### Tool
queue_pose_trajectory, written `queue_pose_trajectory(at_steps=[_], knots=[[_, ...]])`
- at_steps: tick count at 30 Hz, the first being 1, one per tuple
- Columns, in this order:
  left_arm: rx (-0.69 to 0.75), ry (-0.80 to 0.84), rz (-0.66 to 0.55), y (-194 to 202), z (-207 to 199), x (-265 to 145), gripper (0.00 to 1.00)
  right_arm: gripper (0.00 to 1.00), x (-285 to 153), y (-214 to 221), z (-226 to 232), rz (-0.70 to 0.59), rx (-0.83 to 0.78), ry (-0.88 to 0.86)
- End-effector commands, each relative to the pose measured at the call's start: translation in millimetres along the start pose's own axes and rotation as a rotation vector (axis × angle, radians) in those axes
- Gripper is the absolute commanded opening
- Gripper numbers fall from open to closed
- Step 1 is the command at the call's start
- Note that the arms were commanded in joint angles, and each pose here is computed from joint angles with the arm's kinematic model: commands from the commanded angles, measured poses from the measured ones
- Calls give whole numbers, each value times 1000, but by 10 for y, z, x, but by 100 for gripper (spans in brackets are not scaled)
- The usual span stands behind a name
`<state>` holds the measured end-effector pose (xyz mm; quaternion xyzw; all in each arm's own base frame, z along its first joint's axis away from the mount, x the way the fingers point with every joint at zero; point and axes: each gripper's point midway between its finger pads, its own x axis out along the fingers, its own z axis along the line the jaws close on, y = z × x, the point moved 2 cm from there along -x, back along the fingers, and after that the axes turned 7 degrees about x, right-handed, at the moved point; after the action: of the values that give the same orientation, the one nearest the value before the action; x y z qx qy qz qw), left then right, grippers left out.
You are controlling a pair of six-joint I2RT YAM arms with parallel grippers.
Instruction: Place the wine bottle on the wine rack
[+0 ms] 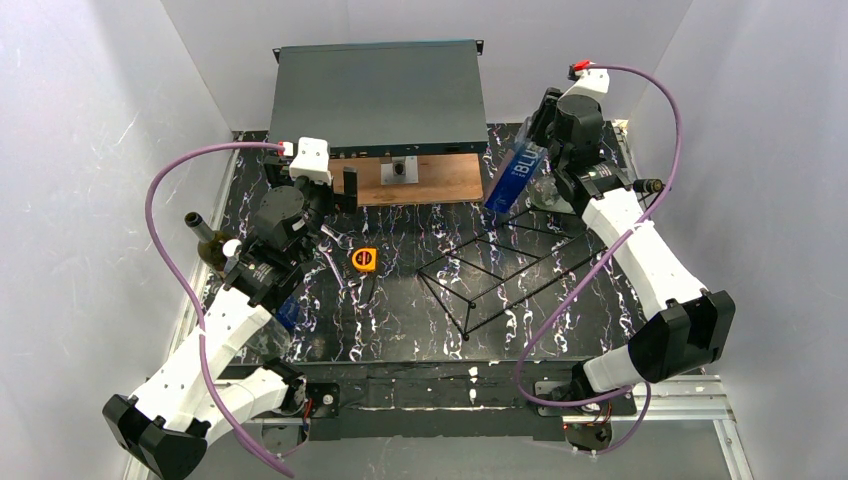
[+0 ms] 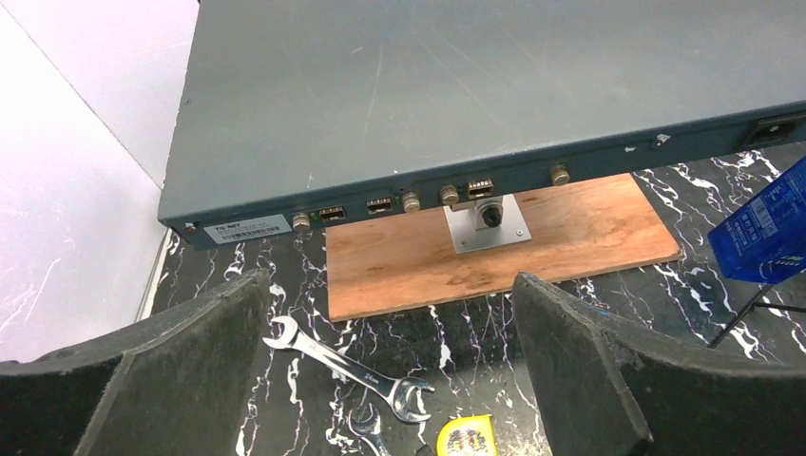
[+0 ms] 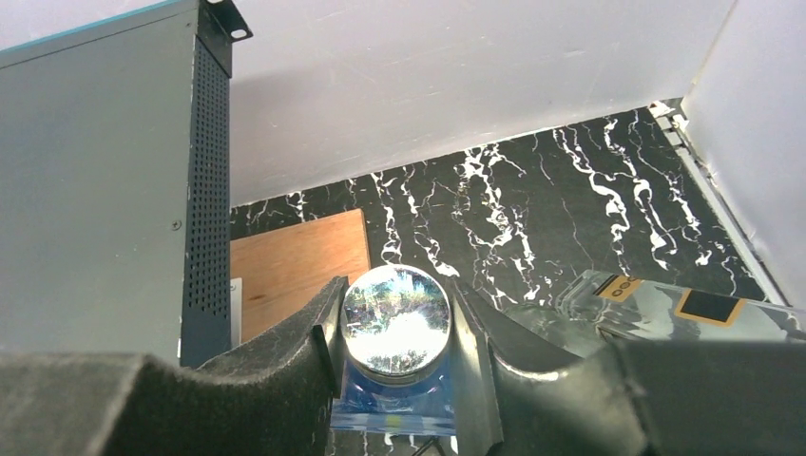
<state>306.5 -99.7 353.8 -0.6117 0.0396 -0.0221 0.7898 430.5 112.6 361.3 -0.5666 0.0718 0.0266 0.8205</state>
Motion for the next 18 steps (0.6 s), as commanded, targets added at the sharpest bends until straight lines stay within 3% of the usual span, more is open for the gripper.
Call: queue_pose_trajectory(at_steps=[1,18], knots=[[-28,-15,-51,-209,75,-65,98,1,-192,-873,211,-283,115,-75],[-24,-11,-48,-203,60,-57,98,1,-123,-709,-29,-267,5,32]])
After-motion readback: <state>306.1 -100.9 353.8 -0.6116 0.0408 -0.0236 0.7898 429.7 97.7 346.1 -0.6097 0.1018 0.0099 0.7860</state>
